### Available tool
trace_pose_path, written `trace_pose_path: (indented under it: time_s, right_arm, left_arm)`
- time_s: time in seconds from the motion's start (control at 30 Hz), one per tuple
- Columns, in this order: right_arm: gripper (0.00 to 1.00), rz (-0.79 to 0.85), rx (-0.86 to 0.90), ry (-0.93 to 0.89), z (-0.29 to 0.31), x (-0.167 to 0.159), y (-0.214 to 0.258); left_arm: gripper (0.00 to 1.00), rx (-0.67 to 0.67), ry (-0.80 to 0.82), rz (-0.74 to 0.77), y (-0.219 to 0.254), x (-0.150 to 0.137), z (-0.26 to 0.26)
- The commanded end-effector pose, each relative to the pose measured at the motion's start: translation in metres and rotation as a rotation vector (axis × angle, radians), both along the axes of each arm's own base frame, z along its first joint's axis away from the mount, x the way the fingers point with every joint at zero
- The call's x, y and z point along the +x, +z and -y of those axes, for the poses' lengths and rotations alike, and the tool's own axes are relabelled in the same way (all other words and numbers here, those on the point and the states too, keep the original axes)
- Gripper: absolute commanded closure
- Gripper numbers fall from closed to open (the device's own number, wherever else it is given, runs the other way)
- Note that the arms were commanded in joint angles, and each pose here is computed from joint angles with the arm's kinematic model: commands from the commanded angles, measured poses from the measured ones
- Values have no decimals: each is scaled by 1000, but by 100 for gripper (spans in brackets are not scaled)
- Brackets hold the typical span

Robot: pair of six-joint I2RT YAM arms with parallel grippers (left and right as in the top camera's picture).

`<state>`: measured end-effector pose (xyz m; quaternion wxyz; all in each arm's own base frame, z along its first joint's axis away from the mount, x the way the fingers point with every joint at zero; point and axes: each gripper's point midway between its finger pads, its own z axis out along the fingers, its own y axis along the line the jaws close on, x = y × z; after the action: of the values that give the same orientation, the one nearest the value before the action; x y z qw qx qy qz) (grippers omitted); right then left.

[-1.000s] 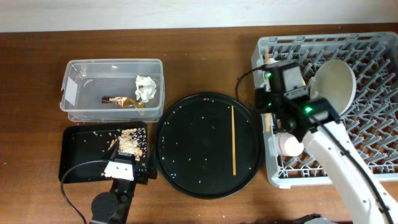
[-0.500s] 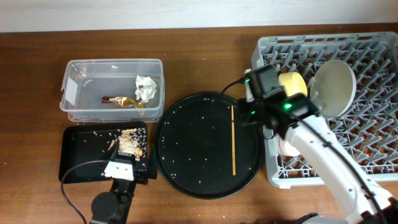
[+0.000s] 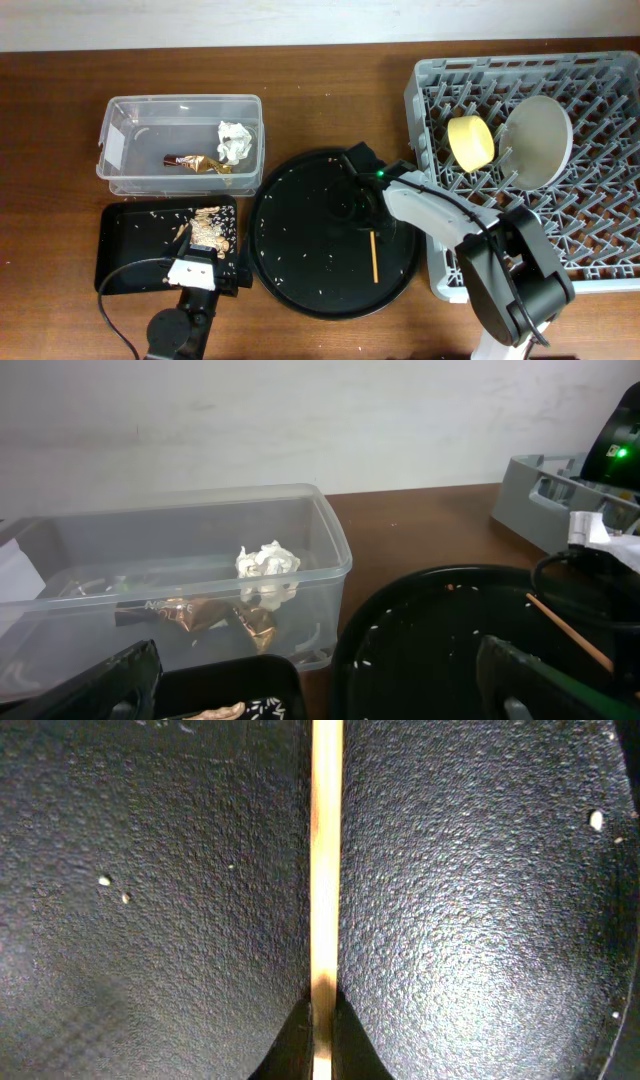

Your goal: Sort waste into correct bins and load items into the dishwasher rack

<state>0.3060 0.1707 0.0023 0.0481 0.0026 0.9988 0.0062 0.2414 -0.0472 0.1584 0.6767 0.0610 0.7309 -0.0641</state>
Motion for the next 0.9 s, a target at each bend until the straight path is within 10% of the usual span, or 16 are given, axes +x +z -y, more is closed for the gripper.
trace_pose_path:
  time_s: [0.0,0.23,0.53,0.63,0.87]
  right_arm:
    - [96,107,42,38,1,6,46]
    - [96,785,-281,74,94,62,243]
    - [96,537,-228,-2,145,114,137]
    - [47,588,-229,-6,142,116,164]
    - [44,727,58,29,112,47,310]
  left_arm:
    - [1,8,-8,1,-2,0,1]
    - [1,8,-8,0,-2,0,1]
    - [1,8,-8,1,-2,0,1]
    - [1,8,-8,1,-2,0,1]
    - [1,8,-8,1,-2,0,1]
